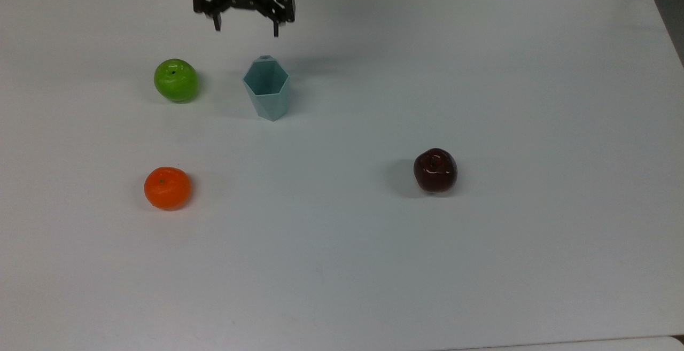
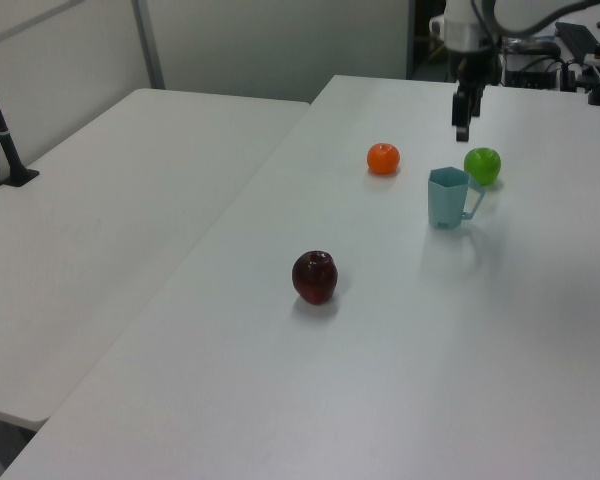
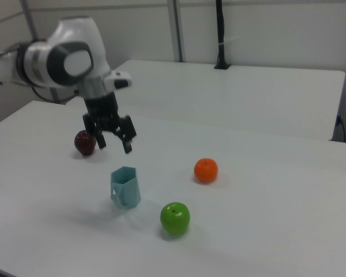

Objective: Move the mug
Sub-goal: 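Open the gripper and lift it away from the mug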

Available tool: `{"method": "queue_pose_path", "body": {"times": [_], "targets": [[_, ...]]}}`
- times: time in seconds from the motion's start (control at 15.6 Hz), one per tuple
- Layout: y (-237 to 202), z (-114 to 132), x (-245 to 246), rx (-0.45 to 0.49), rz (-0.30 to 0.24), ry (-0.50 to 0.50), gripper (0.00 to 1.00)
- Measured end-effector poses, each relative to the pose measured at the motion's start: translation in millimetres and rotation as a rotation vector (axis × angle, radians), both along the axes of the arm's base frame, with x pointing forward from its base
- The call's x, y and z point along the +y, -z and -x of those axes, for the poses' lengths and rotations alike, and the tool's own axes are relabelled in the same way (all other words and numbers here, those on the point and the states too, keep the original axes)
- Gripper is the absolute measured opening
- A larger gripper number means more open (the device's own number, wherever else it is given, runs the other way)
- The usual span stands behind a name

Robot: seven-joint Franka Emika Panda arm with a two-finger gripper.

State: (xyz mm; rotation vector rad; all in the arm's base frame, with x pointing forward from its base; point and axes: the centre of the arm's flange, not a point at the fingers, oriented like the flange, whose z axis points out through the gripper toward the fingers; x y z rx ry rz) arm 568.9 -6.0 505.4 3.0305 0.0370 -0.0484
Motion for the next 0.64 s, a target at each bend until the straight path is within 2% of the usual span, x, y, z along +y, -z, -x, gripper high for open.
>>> {"method": "queue_pose_path", "body": {"times": [0.19,0.32,0.64], "targets": [[-41.1,5.1,-2.7,-0.004,-0.003,0.022,1.00],[-59.9,4.3,-11.3,-0.026,-0.039,0.039,1.00],[-81.8,2.9,-41.7,-0.067,-0.064,0.058,1.00]]}}
